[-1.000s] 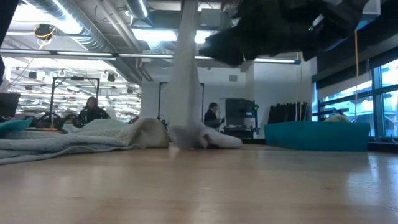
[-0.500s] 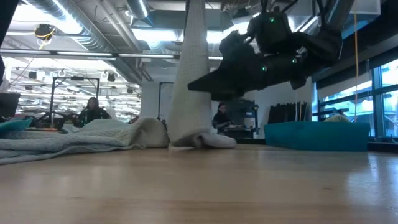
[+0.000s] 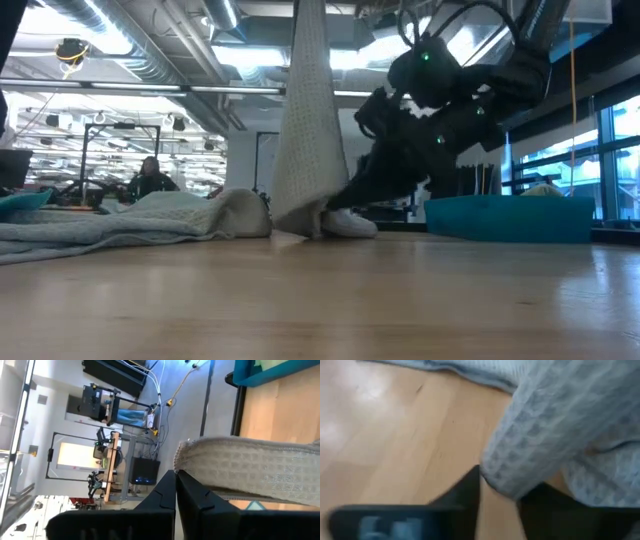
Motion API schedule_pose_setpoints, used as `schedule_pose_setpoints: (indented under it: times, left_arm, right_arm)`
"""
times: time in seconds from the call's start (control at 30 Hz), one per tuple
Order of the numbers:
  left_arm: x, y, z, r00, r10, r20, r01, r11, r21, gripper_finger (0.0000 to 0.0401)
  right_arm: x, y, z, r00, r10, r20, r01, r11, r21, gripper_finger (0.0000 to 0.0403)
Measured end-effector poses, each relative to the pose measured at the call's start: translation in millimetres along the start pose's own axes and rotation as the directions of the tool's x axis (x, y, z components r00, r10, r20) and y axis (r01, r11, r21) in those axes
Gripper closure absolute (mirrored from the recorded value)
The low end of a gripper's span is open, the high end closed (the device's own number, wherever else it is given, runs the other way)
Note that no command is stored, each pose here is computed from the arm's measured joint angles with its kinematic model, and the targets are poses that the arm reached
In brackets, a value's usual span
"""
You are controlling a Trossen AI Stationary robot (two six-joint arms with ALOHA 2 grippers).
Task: Fold microfiber towels
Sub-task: Fold the top grey microfiber cloth
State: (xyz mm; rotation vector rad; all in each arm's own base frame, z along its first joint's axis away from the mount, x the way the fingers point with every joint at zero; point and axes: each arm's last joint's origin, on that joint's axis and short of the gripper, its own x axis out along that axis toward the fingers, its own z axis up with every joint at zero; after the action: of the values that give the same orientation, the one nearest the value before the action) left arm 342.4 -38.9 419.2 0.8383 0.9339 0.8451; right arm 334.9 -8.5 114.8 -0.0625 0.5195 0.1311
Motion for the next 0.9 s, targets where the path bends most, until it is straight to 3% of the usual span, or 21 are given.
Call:
schedule_pose_setpoints:
  times: [0.03, 0.1, 0.43, 0.57, 0.73, 0.9]
  left_arm:
    - [0, 0, -1, 1.000, -0.003, -0.002, 0.003, 1.000, -0.002, 0.0401]
    - [-1, -1, -2, 1.000, -0.008, -0.009, 0.008, 1.000, -0.002, 0.0401]
    - [-3, -2, -7, 1.000, -0.014, -0.026, 0.014, 1.000, -0.008, 0.0401]
    - [-3, -2, -7, 1.000, -0.014, -0.027, 0.014, 1.000, -0.012, 0.0401]
    - [-3, -2, -7, 1.000, -0.013, -0.027, 0.013, 1.000, -0.015, 0.0401]
    - [-3, -2, -7, 1.000, -0.013, -0.027, 0.013, 1.000, -0.015, 0.0401]
  right_arm:
    - [-3, 0, 4, 1.000, -0.001, 0.013, 0.002, 1.000, -0.009, 0.0365]
    - [-8, 0, 12, 0.999, -0.004, 0.043, 0.005, 0.999, -0.031, 0.0388]
    - [-30, -1, 28, 0.999, 0.012, 0.038, -0.011, 1.000, -0.029, 0.0395]
    - [-30, 2, 26, 0.995, 0.094, 0.018, -0.094, 0.995, 0.016, 0.0375]
    - [-30, 3, 23, 0.994, 0.111, -0.015, -0.111, 0.993, 0.036, 0.0357]
    - [-30, 3, 22, 0.994, 0.111, -0.020, -0.110, 0.993, 0.041, 0.0379]
